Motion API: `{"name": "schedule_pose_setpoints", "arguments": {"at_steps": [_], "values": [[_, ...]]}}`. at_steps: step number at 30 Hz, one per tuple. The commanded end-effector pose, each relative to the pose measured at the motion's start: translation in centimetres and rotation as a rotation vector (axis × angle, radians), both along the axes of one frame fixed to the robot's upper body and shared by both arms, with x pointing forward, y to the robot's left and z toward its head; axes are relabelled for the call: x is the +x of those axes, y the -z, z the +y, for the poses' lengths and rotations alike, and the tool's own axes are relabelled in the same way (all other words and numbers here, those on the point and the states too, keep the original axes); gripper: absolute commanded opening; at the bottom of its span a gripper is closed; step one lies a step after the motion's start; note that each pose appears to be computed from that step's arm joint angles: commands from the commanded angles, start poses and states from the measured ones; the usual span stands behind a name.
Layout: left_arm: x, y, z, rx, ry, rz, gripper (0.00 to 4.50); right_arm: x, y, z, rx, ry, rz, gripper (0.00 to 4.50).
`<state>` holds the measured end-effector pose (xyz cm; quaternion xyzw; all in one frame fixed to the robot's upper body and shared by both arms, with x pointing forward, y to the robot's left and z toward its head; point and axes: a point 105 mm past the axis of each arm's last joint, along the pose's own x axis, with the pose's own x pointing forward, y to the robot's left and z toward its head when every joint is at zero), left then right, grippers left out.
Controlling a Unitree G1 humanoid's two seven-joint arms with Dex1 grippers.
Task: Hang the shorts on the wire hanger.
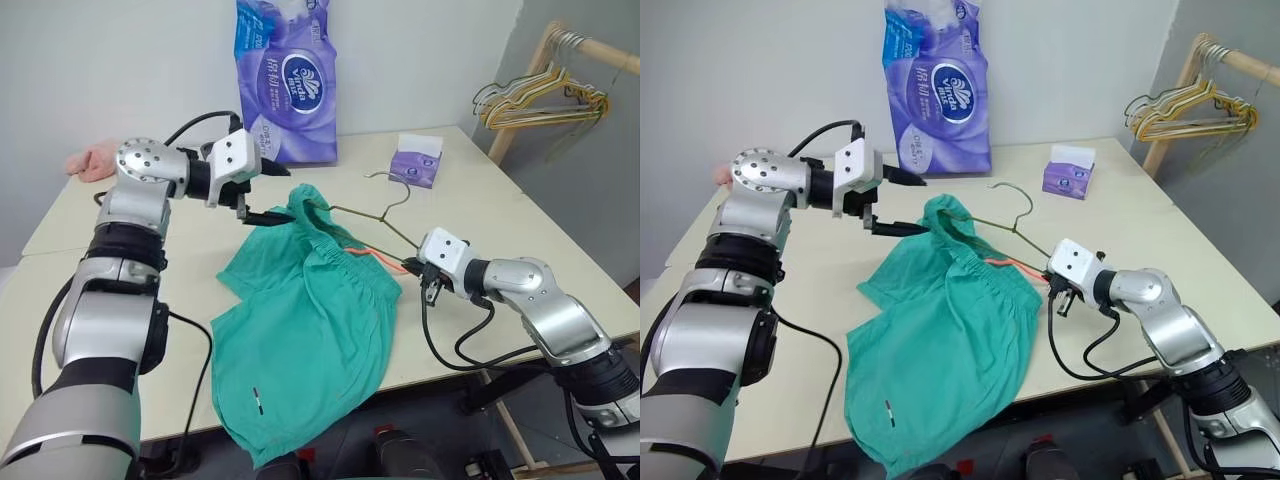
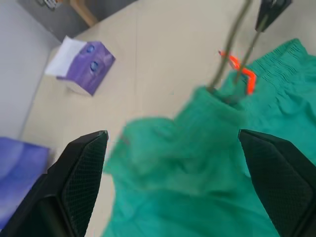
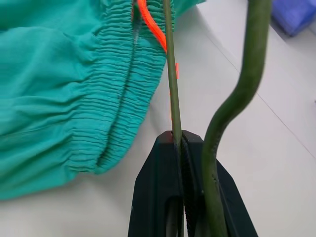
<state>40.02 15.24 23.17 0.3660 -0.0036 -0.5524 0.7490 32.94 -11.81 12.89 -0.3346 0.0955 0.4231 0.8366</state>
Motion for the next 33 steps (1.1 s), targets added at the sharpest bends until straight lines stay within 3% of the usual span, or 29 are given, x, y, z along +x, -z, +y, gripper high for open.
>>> {"name": "schedule_pose_setpoints", "arguments": {"at_steps": [1,7,17,20,33], "values": [[0.0,0.0,-0.1,0.032,0.021,-0.017,4.48,-0.4,-1.8,0.9,0.001,-0.049,-0.077,0.00],[-1.3,2.9,-0.1,0.152,0.122,0.089,4.48,-0.8,-1.9,0.9,-0.020,-0.063,-0.088,0.00],[-1.2,4.2,-1.8,0.129,0.152,0.112,4.48,-1.2,-2.2,1.6,-0.059,-0.123,-0.125,0.00],[-1.3,4.0,-2.4,0.068,0.160,0.150,3.91,-1.4,-2.0,1.7,-0.078,-0.140,-0.127,0.00],[-2.4,4.8,-3.1,0.036,0.207,0.218,0.14,-1.7,-2.2,1.9,-0.114,-0.160,-0.132,0.00]]}}
